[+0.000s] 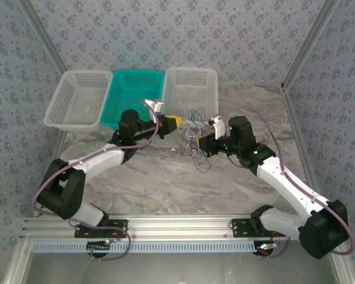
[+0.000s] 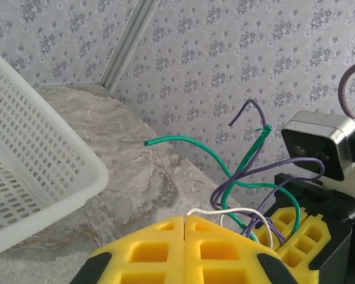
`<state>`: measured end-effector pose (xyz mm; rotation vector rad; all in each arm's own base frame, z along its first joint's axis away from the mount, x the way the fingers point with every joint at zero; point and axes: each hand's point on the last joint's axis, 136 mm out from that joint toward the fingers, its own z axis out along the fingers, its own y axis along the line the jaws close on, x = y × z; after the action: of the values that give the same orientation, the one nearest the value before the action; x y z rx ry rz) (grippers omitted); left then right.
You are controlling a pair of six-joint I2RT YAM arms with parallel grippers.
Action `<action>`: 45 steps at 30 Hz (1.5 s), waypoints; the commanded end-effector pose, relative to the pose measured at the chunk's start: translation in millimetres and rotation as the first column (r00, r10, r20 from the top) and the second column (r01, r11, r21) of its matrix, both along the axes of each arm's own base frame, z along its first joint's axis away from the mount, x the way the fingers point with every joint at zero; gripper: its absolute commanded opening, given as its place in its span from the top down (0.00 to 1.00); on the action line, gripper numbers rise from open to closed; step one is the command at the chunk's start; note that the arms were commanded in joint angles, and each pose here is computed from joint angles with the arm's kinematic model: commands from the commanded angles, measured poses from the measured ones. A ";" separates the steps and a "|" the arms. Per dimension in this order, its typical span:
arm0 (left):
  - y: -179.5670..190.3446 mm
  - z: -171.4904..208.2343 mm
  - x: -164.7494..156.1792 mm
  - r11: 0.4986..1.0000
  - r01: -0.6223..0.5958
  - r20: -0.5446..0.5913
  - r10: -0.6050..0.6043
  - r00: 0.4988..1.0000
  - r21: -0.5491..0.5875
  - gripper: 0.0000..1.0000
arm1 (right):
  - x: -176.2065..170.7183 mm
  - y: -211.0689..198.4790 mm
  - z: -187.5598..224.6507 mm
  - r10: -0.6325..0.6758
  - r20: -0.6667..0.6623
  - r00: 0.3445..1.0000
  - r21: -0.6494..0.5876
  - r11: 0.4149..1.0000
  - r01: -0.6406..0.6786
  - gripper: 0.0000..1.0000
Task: Untangle the cables
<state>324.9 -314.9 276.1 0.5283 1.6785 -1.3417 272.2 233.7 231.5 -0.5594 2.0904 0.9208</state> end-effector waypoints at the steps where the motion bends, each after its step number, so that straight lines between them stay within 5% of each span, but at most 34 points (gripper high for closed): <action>1: 4.9 27.1 -7.1 0.999 0.000 0.072 0.002 0.997 -0.033 1.00 | 7.4 -10.9 5.5 -0.082 0.033 0.996 -0.009 0.997 0.083 1.00; 9: 46.0 81.8 -12.2 0.979 -0.203 0.171 0.204 0.964 -0.023 1.00 | 12.6 -63.7 -53.8 -0.307 -0.050 0.950 -0.138 0.945 0.298 0.90; 24: 106.6 118.9 -24.7 0.907 -0.421 0.243 0.414 0.877 -0.025 1.00 | 10.9 -121.4 -128.6 -0.525 -0.226 0.820 -0.235 0.847 0.478 1.00; 30: 124.3 130.8 -27.8 0.882 -0.471 0.261 0.459 0.849 -0.018 1.00 | -8.3 -175.9 -177.6 -0.740 -0.274 0.615 -0.413 0.668 0.619 1.00; 37: 148.8 138.4 -29.6 0.838 -0.545 0.279 0.526 0.803 -0.010 1.00 | -25.4 -243.9 -193.3 -0.923 -0.313 0.224 -0.478 0.357 0.803 1.00; 41: 159.6 141.6 -30.7 0.824 -0.567 0.276 0.546 0.791 -0.005 1.00 | -30.4 -254.8 -194.3 -0.939 -0.308 0.151 -0.492 0.293 0.820 0.94; 45: 154.8 141.9 -34.2 0.844 -0.536 0.274 0.516 0.811 -0.003 1.00 | -22.8 -247.5 -184.4 -0.924 -0.330 0.193 -0.443 0.333 0.832 0.88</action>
<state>298.5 -160.3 400.3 0.2087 1.5413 -0.7583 250.4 -10.0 39.6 0.9460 2.4565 0.1398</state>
